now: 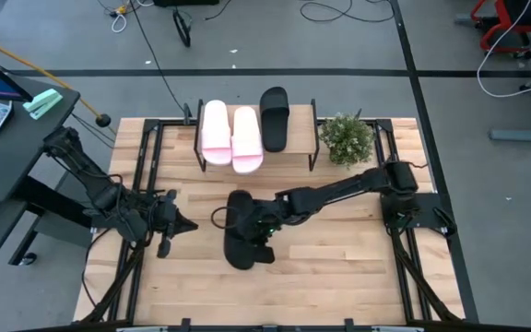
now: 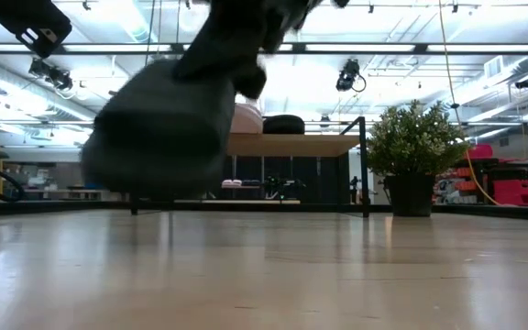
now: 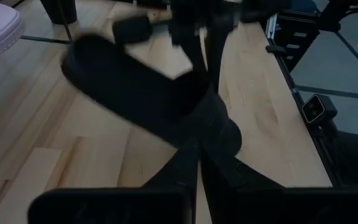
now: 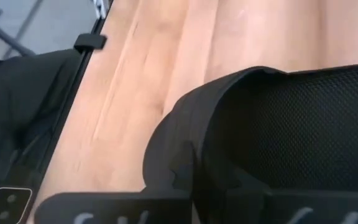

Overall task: Pick and place slides into the shelf
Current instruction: Put the black slide on the shelf

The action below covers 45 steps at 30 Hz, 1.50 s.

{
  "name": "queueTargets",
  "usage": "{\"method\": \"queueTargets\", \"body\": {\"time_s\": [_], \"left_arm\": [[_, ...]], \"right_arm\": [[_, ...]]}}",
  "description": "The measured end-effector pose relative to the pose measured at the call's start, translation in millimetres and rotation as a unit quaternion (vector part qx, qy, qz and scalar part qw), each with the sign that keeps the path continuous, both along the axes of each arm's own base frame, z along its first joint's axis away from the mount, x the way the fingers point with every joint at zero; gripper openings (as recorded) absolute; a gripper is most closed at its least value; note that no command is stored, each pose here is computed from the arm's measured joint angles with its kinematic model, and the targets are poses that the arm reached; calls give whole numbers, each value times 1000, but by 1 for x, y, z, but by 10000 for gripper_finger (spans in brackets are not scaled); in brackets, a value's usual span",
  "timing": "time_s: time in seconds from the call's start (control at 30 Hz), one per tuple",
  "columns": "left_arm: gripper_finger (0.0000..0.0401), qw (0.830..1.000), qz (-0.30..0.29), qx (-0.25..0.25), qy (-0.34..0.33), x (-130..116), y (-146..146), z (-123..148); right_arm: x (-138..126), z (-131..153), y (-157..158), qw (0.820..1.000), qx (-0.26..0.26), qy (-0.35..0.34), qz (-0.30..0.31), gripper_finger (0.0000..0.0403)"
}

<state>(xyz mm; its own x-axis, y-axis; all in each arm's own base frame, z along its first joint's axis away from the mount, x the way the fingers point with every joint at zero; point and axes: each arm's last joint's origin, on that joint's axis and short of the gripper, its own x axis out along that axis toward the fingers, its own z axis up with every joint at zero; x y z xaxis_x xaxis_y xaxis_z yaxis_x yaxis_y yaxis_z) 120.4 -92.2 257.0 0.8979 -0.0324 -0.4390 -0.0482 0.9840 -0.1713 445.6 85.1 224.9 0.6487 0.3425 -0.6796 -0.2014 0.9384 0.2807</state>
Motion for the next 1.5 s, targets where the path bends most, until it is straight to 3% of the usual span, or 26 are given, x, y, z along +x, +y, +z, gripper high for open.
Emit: {"method": "queueTargets", "body": {"time_s": [0.2,0.37,0.67,0.9,1.13,1.3,1.5], "left_arm": [[31,1000,2,2,0,0,0,0],[27,1000,10,6,-3,0,1,0],[20,1000,15,10,-5,0,1,0],[29,1000,24,17,-7,0,2,0],[21,999,33,23,-9,0,3,0],[17,999,35,27,-8,0,3,-1],[27,999,36,33,-3,-1,4,-2]], "right_arm": [[-22,43,5,997,-60,-39,-29,10],[-40,83,4,984,-127,-102,-69,10],[-44,126,4,944,-192,-250,-94,10],[-36,146,-1,896,-227,-353,-147,10],[-33,151,-16,881,-242,-368,-172,10],[-34,135,-30,877,-268,-338,-210,10],[-54,122,-35,872,-257,-342,-238,10]]}}
